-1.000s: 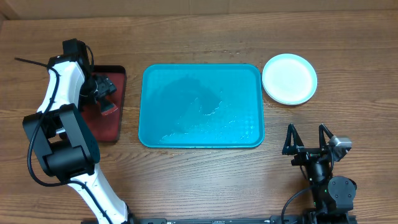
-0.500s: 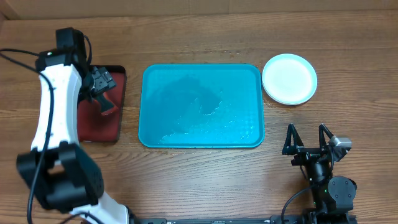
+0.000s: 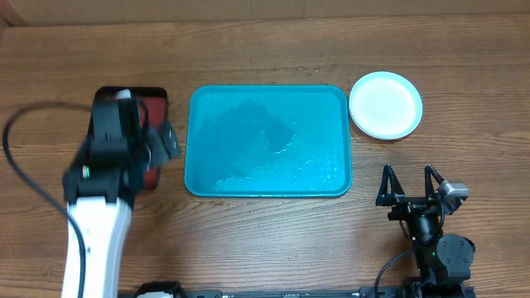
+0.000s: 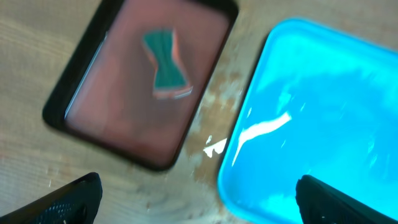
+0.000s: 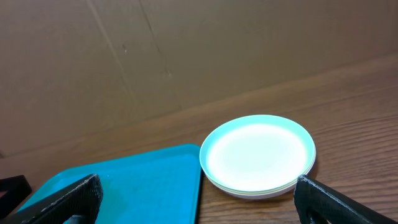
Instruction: Clean dirty plates on tray and stack at the side
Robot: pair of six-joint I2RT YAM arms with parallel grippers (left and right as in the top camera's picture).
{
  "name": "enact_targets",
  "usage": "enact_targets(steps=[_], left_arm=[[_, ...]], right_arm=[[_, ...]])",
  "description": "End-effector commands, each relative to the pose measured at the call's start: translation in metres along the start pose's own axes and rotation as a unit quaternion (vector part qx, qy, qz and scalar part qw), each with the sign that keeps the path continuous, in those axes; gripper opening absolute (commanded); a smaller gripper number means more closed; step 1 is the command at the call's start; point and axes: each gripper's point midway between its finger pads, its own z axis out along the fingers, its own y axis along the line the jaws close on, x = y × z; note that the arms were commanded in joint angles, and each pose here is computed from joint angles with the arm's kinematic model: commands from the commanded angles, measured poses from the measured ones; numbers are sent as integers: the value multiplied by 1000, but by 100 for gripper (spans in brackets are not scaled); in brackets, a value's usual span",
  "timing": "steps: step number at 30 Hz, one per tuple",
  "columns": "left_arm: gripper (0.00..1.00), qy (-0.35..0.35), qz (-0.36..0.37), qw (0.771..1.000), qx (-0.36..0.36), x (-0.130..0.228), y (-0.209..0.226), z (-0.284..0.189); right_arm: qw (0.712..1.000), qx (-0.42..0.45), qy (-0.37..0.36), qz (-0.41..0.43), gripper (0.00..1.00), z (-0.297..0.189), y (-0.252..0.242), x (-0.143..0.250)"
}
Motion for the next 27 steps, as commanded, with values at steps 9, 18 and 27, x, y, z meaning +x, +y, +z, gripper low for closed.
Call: enact_targets(steps=[9, 18, 27], left_arm=[[100, -66, 16, 998, 19, 37, 12, -4], [100, -221, 49, 967, 115, 57, -2, 4], [100, -344, 35, 928, 137, 64, 2, 10]], right_arm=[[1000, 6, -7, -5, 100, 0, -3, -1], [1000, 6, -7, -5, 100, 0, -3, -1], [1000, 6, -7, -6, 100, 0, -3, -1]])
